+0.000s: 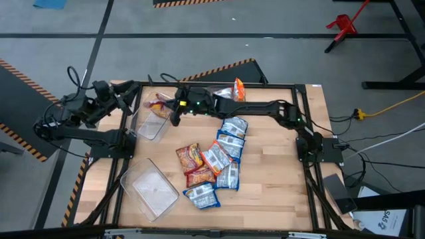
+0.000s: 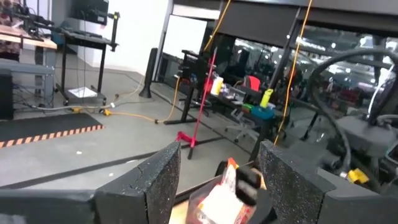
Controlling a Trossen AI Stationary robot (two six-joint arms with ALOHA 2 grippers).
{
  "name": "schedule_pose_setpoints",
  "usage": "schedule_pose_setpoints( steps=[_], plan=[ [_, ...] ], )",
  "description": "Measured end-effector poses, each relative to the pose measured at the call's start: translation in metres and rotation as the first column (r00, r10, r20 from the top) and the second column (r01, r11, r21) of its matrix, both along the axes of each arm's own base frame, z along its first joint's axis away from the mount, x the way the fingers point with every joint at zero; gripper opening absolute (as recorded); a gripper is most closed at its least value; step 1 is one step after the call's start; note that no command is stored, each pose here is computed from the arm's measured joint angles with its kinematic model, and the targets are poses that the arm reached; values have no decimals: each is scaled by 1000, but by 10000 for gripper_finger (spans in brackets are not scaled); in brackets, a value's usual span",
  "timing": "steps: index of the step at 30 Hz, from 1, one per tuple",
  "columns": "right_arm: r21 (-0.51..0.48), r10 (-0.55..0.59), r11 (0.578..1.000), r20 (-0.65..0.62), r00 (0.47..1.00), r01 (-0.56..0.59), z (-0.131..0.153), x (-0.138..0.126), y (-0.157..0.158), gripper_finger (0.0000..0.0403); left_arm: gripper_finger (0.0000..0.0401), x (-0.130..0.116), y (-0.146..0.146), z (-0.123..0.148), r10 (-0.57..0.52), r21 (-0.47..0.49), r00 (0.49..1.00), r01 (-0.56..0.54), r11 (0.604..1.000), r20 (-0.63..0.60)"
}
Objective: Sort Maruchan noodles
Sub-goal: Put the top red noodle pack into the top transparent bin
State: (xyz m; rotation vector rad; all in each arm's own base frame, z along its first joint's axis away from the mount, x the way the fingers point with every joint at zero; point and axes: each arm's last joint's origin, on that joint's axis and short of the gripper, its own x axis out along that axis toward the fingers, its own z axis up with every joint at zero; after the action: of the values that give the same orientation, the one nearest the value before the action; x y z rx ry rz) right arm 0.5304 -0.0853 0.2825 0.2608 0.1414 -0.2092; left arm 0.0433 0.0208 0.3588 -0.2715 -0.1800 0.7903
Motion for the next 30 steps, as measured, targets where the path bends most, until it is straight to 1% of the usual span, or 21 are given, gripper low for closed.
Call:
schedule_pose_setpoints(
  steps=[4, 8, 13, 16, 21, 24, 26, 28, 30],
  plan=[
    [75, 8, 997, 0, 1000, -8, -20, 7, -4, 0, 212, 0, 0, 0, 14, -1, 1000, -14, 1000, -2],
    [145, 3, 989, -13, 1000, -1, -34, 11, -8, 0, 212, 0, 0, -1, 16, -1, 1000, -16, 1000, -6],
    [156, -7, 988, -27, 1000, 11, -41, 12, -13, 6, 212, 0, 0, -1, 16, -1, 1000, -16, 1000, -6],
    [156, -14, 988, -20, 1000, 17, -40, 11, -17, 26, 212, 0, 0, -1, 17, -1, 1000, -17, 1000, -6],
    [165, -37, 986, 35, 999, 31, -21, 11, -29, 91, 212, 0, 0, -1, 17, -1, 1000, -17, 1000, -7],
    [162, -45, 986, 41, 998, 38, -9, 9, -40, 129, 212, 0, 0, -1, 16, -1, 1000, -16, 1000, -10],
    [145, -1, 989, 68, 998, -9, 3, 7, -49, 147, 212, 0, 0, -1, 16, -1, 1000, -16, 1000, -10],
    [82, 99, 991, 77, 992, -105, 19, 5, -52, 159, 212, 0, 0, -1, 16, -1, 1000, -16, 1000, -11],
    [2, 179, 984, 29, 984, -179, 33, 2, -53, 166, 212, 0, 0, -1, 10, 0, 1000, -10, 1000, -14]
  ],
)
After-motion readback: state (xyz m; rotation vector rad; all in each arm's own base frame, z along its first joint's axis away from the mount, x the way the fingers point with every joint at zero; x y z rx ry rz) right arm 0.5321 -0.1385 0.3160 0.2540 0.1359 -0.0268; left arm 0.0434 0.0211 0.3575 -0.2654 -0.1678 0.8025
